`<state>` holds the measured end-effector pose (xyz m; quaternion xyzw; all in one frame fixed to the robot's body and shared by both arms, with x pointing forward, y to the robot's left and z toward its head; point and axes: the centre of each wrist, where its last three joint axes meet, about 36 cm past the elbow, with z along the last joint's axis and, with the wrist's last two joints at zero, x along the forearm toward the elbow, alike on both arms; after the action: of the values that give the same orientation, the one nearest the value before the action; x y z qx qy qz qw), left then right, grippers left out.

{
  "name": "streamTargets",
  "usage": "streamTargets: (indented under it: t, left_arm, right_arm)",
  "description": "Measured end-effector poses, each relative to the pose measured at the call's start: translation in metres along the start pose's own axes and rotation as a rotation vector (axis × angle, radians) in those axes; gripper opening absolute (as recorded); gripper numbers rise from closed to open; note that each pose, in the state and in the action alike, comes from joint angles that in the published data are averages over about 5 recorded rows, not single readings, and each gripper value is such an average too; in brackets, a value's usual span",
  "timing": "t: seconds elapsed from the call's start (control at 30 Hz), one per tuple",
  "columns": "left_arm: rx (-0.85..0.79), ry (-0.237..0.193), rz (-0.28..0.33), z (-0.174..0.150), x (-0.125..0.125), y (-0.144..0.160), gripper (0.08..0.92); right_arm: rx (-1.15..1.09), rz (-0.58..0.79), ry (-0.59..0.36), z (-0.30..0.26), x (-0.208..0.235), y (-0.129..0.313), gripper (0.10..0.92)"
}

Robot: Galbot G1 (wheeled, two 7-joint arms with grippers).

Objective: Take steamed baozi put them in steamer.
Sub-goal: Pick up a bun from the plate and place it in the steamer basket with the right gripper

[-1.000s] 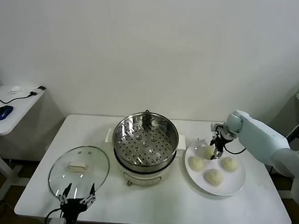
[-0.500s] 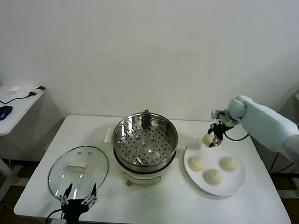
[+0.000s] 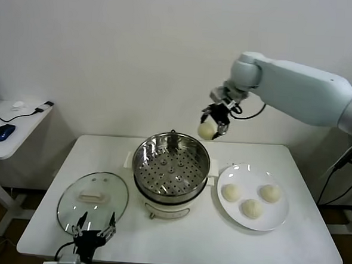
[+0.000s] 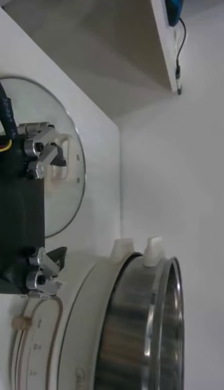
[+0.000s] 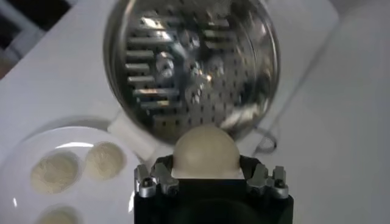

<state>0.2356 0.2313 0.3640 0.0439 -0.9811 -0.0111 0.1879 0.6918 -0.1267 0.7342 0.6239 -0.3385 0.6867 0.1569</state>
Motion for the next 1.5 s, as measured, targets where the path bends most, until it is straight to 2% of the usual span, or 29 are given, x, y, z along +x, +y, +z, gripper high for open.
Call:
streamTargets:
  t: [0.23, 0.53, 1.0, 1.13, 1.27, 1.5]
  left_arm:
    - [-0.007, -0.002, 0.001, -0.002, 0.000, 0.002, 0.823]
    - [-0.013, 0.004, 0.000, 0.000, 0.000, 0.004, 0.823]
    - [-0.002, 0.008, 0.005, 0.002, -0.009, 0.005, 0.823]
    - [0.000, 0.008, 0.003, 0.002, -0.010, 0.005, 0.823]
    - [0.000, 0.009, 0.000, 0.002, -0.009, 0.007, 0.823]
    - [0.001, 0.009, 0.002, -0.002, -0.005, 0.006, 0.823]
  right_arm:
    - [0.361, -0.045, 0.026, -0.054, -0.035, -0.026, 0.712]
    - [0.593, -0.062, 0.042, -0.061, -0.099, -0.046, 0.712]
    - [0.633, -0.050, 0.031, -0.035, -0.160, -0.057, 0.714]
    - [0.626, -0.042, 0.018, -0.029, -0.168, -0.059, 0.766]
    - [0.620, -0.035, -0.004, -0.024, -0.168, -0.060, 0.817]
    - [0.593, -0.010, -0.046, -0.018, -0.133, -0.063, 0.823]
